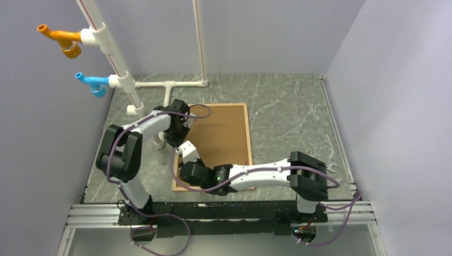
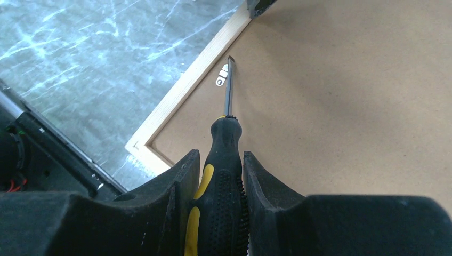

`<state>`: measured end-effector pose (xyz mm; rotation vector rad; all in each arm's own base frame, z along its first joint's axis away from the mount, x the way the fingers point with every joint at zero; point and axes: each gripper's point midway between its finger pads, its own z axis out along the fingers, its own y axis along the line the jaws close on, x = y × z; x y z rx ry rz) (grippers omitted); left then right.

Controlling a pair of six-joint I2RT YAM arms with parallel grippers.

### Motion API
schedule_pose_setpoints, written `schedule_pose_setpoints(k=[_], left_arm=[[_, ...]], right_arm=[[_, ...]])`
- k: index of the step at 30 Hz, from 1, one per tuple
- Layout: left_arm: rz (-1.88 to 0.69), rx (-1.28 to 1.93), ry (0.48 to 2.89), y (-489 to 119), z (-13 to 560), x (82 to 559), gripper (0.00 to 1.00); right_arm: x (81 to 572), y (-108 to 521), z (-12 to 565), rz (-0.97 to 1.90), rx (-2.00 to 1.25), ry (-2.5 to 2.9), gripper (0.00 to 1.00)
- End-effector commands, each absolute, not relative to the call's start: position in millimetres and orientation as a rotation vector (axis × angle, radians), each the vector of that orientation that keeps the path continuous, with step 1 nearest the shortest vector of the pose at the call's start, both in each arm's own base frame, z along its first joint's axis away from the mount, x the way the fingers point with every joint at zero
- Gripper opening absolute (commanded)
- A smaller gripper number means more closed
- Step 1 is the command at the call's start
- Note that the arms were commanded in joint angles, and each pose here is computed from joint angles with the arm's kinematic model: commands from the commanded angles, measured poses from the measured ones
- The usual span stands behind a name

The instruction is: Take the photo out of the frame

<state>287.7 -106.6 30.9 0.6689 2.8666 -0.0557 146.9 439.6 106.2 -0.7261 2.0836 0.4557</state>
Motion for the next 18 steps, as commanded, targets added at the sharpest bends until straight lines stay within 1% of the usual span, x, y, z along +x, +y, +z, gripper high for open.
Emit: schedule_pose_setpoints(k=[1, 5, 11, 15, 18], left_arm=[[-0.244, 0.757, 2.862, -132, 24, 280, 0.0], [-0.238, 0.757, 2.861, -131, 24, 280, 0.0], [-0.237, 0.755, 2.86, -131, 25, 279, 0.0], [-0.281, 0.769, 2.852, -136, 26, 278, 0.0], [-0.371, 0.78, 2.826, -146, 30, 275, 0.0]], right_arm=[[160, 431, 115, 0.285, -0.667, 2.05, 0.0], [162, 428, 119, 0.257, -0.659, 2.046, 0.0], [164, 417, 154, 0.339, -0.618, 1.996, 0.0], [175, 399, 170, 0.424, -0.549, 2.001, 0.0], [190, 379, 170, 0.49, -0.476, 2.028, 0.0]])
